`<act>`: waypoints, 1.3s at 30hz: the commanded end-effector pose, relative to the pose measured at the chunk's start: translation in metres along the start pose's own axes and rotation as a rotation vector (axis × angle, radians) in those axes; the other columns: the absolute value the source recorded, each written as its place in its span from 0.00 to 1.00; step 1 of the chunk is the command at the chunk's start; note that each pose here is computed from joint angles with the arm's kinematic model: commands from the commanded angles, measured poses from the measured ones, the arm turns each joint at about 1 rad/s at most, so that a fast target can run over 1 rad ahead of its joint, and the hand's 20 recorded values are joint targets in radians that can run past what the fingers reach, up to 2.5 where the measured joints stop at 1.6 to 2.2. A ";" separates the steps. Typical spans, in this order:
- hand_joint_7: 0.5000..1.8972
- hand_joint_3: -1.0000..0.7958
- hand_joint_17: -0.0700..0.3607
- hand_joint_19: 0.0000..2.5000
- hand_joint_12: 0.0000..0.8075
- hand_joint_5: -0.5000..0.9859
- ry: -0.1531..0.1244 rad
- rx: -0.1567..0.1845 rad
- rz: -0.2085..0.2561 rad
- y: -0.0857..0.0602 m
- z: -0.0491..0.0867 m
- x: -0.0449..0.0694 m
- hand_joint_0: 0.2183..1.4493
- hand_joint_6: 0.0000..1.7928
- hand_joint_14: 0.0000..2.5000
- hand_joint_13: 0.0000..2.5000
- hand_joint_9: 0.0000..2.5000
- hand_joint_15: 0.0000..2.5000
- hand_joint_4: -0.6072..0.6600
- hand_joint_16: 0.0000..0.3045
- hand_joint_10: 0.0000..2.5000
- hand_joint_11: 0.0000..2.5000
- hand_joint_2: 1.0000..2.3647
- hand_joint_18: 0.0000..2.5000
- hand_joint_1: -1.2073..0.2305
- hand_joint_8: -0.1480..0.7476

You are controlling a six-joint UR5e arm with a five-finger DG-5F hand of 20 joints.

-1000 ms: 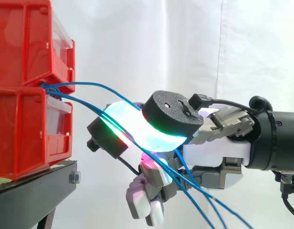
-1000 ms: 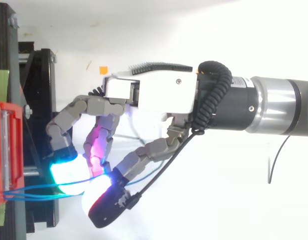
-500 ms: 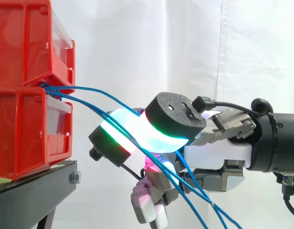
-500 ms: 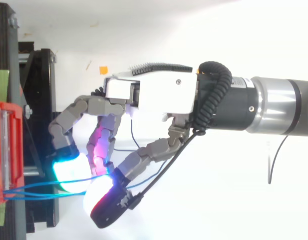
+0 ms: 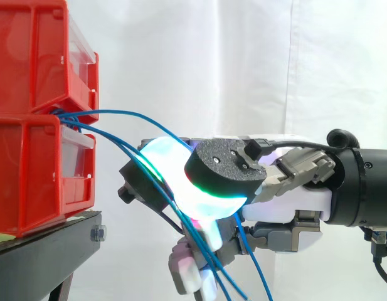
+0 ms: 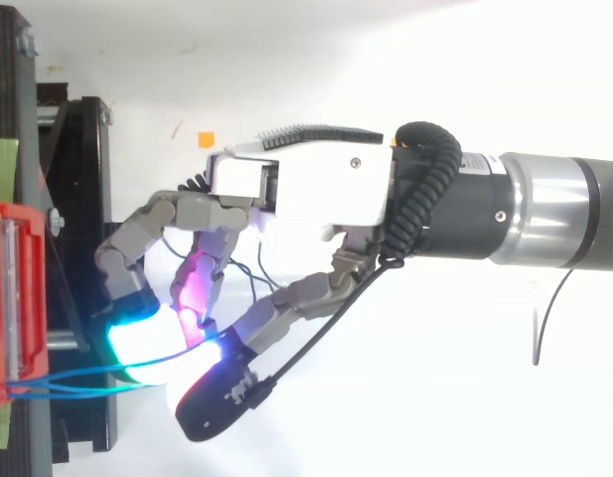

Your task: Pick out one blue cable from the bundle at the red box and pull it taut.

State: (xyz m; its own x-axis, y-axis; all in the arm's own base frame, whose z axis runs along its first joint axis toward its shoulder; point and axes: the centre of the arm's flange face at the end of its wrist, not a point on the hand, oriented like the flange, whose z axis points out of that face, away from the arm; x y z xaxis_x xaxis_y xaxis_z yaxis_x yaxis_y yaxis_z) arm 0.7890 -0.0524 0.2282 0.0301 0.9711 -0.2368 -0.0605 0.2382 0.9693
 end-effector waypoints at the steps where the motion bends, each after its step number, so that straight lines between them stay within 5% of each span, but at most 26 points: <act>1: 0.42 0.28 0.44 0.29 0.50 0.23 0.001 0.000 0.000 0.000 0.000 0.001 0.51 0.53 0.01 0.39 0.46 0.25 0.38 0.18 0.01 0.27 0.00 0.34 0.18 0.46; 9: 0.21 0.28 0.45 0.27 0.50 0.21 -0.001 0.001 0.000 0.000 0.000 -0.001 0.45 0.53 0.01 0.38 0.42 0.23 0.51 0.18 0.01 0.27 0.00 0.34 0.17 0.45; 18: 0.25 0.28 0.46 0.30 0.53 0.24 -0.001 0.001 0.000 0.000 0.000 -0.001 0.28 0.50 0.01 0.39 0.47 0.24 0.53 0.19 0.01 0.27 0.00 0.34 0.25 0.49; 27: 0.27 0.28 0.47 0.30 0.53 0.25 -0.001 -0.009 0.009 0.005 0.003 -0.001 0.27 0.48 0.01 0.41 0.51 0.24 0.54 0.19 0.01 0.26 0.00 0.35 0.38 0.49; 39: 0.26 0.28 0.48 0.30 0.55 0.25 0.002 -0.009 0.010 0.005 0.003 0.000 0.24 0.48 0.01 0.42 0.51 0.24 0.56 0.20 0.01 0.26 0.00 0.36 0.43 0.51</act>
State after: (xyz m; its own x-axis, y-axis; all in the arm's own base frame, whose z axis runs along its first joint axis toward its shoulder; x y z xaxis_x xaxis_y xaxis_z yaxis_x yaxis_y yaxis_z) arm 0.7911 -0.0519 0.2330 0.0289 0.9735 -0.2270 -0.0696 0.2285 0.9710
